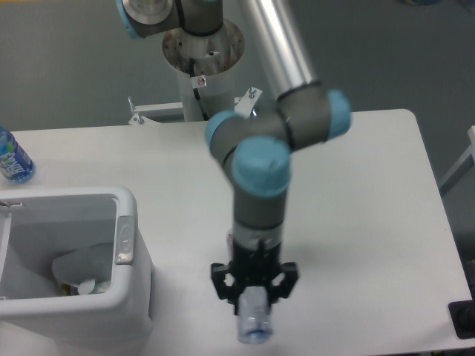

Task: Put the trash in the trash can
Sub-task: 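Lift the bottle, carry it over the bin, release it inside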

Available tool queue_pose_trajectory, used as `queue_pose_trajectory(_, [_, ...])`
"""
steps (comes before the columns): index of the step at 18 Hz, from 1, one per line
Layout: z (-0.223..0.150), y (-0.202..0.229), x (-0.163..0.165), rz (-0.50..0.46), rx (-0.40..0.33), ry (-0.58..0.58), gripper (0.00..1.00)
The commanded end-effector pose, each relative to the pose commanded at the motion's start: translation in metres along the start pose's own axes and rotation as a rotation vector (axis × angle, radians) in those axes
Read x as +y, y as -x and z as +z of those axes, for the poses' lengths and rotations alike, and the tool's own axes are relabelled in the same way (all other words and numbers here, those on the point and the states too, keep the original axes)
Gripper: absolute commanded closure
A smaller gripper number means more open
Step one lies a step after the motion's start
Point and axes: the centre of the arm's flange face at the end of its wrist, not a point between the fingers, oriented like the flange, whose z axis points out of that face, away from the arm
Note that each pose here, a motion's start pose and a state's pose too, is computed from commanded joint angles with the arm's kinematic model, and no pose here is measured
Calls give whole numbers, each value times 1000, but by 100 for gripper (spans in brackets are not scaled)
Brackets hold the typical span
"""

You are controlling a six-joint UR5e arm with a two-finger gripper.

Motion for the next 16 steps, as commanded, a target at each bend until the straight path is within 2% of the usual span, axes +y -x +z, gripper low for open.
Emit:
queue_pose_trajectory(4, [-62,-23,-40,-48,-5,-160,42])
queue_pose_trajectory(6, [-80,-42,-45,-44,8,-186,42])
queue_pose_trajectory(8, [-91,-83,-46,-5,44,-197,42])
queue_pose_trajectory(12, [-89,-163,-33,76,130,-186,42])
queue_pose_trajectory(16, [-73,-213,-18,130,187,-182,41])
